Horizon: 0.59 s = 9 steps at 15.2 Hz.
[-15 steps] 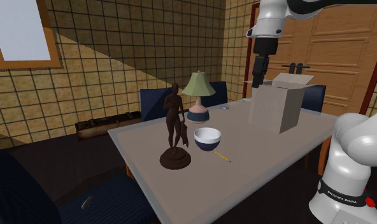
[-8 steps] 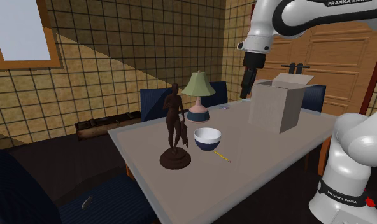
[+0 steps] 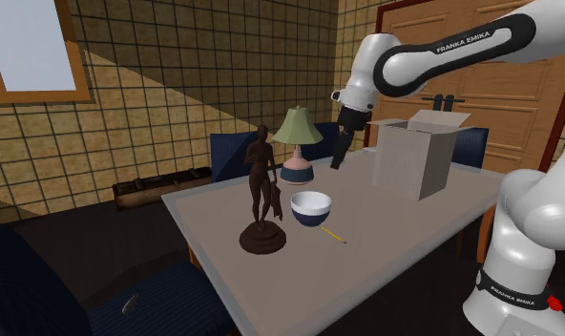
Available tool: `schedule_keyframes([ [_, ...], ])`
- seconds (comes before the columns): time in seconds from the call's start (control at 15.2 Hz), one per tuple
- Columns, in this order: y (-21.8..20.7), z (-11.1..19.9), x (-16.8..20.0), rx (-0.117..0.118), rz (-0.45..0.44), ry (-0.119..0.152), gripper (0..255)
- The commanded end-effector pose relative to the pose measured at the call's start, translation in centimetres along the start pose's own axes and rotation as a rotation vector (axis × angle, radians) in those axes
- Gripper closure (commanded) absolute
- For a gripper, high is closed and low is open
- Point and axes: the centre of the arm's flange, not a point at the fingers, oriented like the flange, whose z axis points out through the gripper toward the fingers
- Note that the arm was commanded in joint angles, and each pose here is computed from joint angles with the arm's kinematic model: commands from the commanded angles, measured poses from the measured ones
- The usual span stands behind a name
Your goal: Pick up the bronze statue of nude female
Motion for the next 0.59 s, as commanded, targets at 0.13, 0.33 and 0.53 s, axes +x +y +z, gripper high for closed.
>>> schedule_keyframes([
  [0.13,1.2,4.3,2.4,0.01,-0.05,0.056,0],
  [0.33,1.9,7.3,4.4,0.019,-0.086,0.095,0],
  [0.53,2.5,10.2,6.5,0.028,-0.123,0.134,0],
])
